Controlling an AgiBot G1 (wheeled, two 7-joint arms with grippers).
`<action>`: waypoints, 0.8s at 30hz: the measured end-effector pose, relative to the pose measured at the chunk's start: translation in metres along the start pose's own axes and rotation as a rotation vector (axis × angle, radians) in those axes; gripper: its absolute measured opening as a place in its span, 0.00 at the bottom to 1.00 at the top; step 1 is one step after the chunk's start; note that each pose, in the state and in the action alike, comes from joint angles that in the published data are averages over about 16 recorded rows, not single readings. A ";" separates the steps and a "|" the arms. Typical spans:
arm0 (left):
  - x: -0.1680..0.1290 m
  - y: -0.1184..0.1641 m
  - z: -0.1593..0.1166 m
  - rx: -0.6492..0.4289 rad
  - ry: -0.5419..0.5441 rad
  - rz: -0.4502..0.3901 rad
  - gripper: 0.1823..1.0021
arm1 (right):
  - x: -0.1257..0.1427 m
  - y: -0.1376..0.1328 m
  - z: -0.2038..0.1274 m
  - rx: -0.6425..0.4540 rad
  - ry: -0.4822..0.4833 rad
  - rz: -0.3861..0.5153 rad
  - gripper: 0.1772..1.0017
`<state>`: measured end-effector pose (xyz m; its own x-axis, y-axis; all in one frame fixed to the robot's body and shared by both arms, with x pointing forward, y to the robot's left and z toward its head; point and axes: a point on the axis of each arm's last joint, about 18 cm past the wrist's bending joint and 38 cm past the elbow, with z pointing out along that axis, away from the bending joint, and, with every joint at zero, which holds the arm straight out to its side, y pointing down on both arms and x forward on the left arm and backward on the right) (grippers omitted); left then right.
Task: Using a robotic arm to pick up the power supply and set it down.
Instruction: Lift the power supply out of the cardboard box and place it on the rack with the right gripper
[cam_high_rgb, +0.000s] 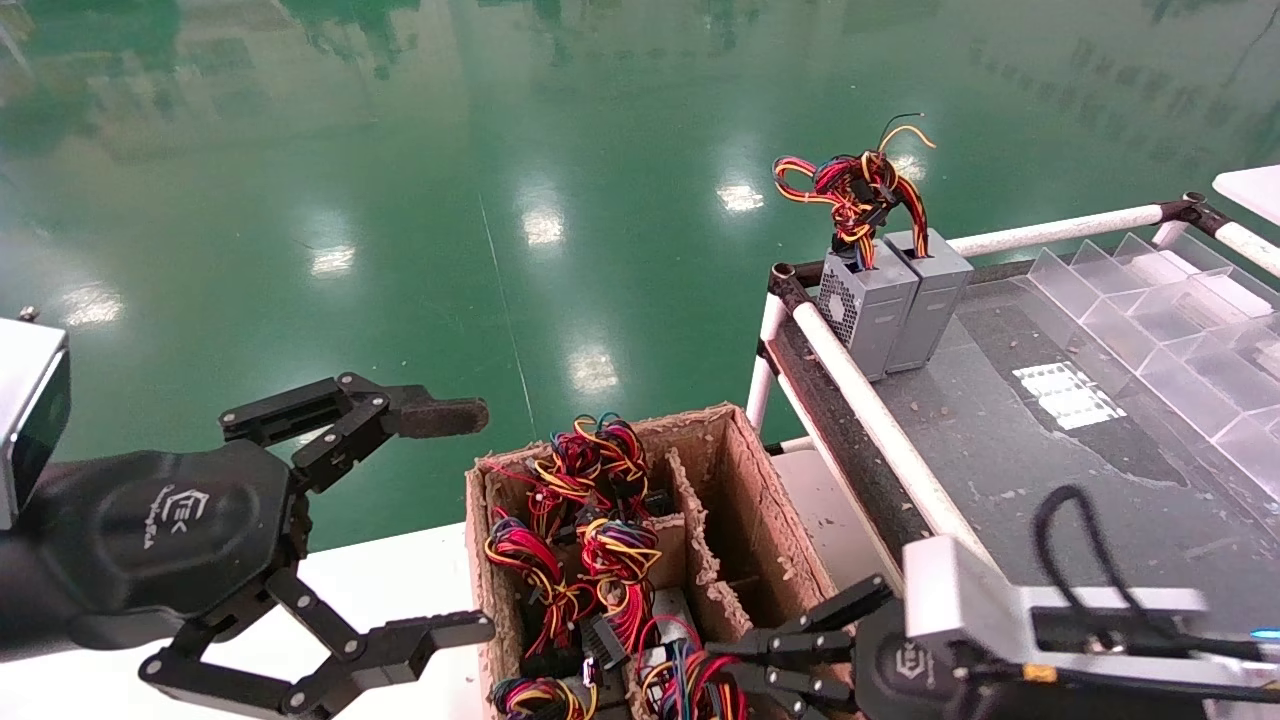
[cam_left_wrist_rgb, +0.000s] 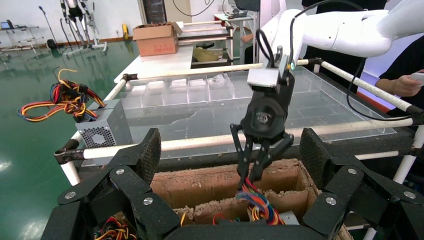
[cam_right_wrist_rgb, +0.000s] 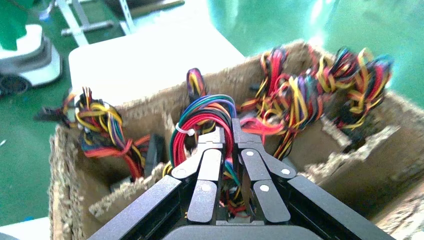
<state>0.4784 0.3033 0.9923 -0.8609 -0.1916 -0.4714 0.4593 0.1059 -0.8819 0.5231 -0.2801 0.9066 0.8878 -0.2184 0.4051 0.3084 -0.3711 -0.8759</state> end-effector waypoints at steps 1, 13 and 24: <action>0.000 0.000 0.000 0.000 0.000 0.000 1.00 | 0.000 -0.003 -0.003 0.017 0.003 -0.003 0.05; 0.000 0.000 0.000 0.000 0.000 0.000 1.00 | 0.012 -0.046 -0.043 0.232 0.050 0.021 0.04; 0.000 0.000 0.000 0.000 0.000 0.000 1.00 | 0.047 -0.083 -0.080 0.384 0.138 0.060 0.04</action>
<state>0.4784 0.3033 0.9923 -0.8609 -0.1916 -0.4714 0.4593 0.1059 -0.8819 0.5118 -0.3316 1.0188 0.8618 -0.3585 0.3590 0.3858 0.0037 -0.9226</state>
